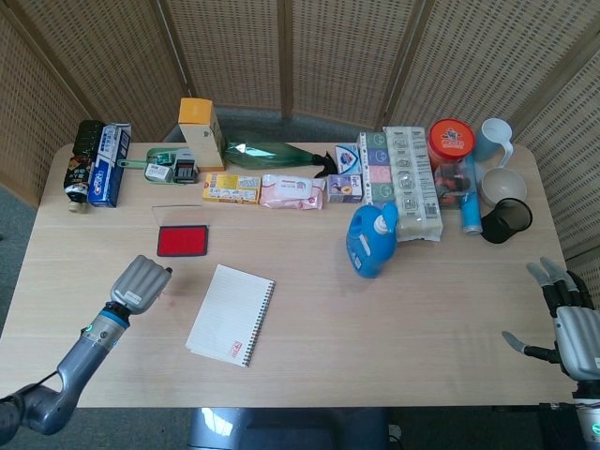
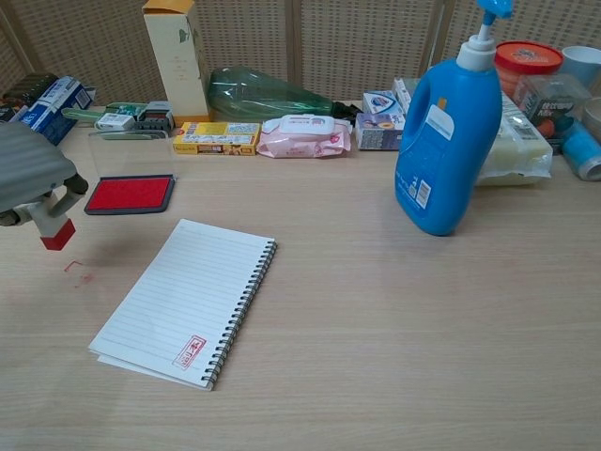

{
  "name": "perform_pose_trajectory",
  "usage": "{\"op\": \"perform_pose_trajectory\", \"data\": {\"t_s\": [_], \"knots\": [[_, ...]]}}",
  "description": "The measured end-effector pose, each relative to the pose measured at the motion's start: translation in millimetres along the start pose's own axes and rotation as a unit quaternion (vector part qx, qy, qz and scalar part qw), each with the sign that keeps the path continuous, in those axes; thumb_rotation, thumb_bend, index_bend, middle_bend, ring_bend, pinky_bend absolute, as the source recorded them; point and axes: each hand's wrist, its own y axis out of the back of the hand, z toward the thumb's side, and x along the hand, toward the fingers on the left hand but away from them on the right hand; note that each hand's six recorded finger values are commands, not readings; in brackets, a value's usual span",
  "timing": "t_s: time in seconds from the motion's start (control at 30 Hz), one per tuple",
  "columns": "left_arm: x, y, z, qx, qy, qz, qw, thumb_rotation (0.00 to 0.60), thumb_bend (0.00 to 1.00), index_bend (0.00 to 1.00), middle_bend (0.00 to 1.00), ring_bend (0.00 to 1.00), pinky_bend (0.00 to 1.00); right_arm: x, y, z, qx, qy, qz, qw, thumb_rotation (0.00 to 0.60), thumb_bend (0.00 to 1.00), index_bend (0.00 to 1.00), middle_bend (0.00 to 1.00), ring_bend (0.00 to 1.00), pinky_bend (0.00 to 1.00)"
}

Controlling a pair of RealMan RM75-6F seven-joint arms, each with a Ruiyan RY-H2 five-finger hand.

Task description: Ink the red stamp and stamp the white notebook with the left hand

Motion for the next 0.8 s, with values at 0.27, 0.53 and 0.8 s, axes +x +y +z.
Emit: {"op": "perform_pose_trajectory", "data": {"t_s": [0.27,0.53,0.8], "knots": [[9.2,-7.2,6.5,0.011,0.003,-0.010,0.9999,0.600,0.35,0.64,1.00,1.00,1.00,-0.4,0.9,-1.3,-0.001,-0.001,-0.001,1.0000,0.523,0.00,0.03,0.00,0.00,0.00],[14.3,-16.1,11.9,0.029,0.002,-0.023,0.9993,0.600,0.35,0.64,1.00,1.00,1.00,-0.5,1.8,-1.5,-0.004,-0.001,-0.001,1.0000,0.522,0.00,0.03,0.00,0.00,0.00],[20.1,-24.4,15.7,0.026,0.008,-0.034,0.9991,0.600,0.34,0.64,1.00,1.00,1.00,-0.8,2.3,-2.0,-0.004,-0.001,-0.001,1.0000,0.524,0.00,0.03,0.00,0.00,0.00]]}}
